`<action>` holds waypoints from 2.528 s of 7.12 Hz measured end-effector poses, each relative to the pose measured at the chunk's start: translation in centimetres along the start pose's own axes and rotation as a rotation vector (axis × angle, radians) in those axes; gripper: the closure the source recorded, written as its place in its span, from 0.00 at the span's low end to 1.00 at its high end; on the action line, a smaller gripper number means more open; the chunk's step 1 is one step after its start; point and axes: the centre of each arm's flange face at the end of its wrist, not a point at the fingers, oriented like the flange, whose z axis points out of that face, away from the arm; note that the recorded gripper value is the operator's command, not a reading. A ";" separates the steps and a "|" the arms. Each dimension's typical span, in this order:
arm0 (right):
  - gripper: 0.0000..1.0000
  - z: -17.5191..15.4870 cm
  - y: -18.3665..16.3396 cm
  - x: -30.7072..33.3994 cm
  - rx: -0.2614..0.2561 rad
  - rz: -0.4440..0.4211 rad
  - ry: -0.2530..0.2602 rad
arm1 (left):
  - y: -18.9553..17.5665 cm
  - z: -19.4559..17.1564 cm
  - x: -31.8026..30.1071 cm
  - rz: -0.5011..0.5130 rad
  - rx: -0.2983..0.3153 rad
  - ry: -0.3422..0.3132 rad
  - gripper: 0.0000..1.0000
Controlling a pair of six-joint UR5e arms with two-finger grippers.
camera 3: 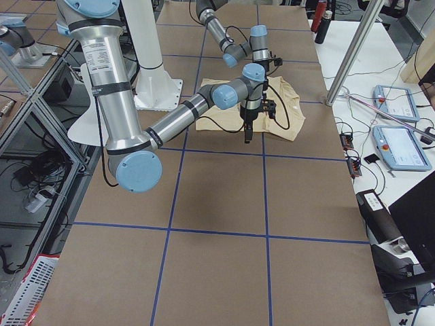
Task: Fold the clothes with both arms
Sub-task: 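Lay the sleeve across the shirt front with the left gripper, then release the sleeve with the left gripper while the right gripper moves to the hem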
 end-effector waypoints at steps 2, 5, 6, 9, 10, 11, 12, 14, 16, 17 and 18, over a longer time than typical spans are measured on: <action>0.00 0.1 0.0 0.1 -0.001 0.002 0.001 | 0.5 0.8 -0.3 0.011 0.026 0.022 1.00; 0.00 0.2 -0.3 0.0 -0.001 0.004 0.003 | 0.9 1.4 -0.6 0.042 0.057 0.065 0.00; 0.00 0.2 -0.4 0.0 -0.002 0.006 0.004 | 1.2 1.5 -0.6 0.078 0.059 0.083 0.00; 0.00 0.1 -1.2 -0.9 -0.019 0.017 -0.025 | 1.0 1.2 -1.0 0.122 0.061 0.092 0.00; 0.00 -0.1 -1.4 -1.3 -0.025 0.019 -0.042 | 0.8 0.8 -1.7 0.123 0.063 0.090 0.00; 0.00 -0.5 -1.4 -1.9 -0.025 0.014 -0.058 | 0.6 0.0 -3.3 0.123 0.062 0.089 0.00; 0.00 -1.0 -1.3 -2.5 -0.020 0.003 -0.077 | -0.1 -1.4 -5.3 0.120 0.045 0.081 0.00; 0.00 -1.2 0.1 -4.2 -0.003 0.039 -0.158 | -1.5 -5.8 -9.4 0.100 -0.020 0.043 0.00; 0.00 1.9 4.4 -6.7 0.015 0.103 -0.285 | -1.4 -13.4 -12.5 0.066 -0.035 -0.014 0.00; 0.01 3.4 6.8 -8.0 0.001 0.134 -0.328 | -0.5 -16.8 -12.7 0.058 -0.029 -0.049 0.00; 0.02 4.8 8.8 -9.5 -0.026 0.136 -0.343 | 0.6 -19.1 -12.4 0.069 -0.026 -0.079 0.00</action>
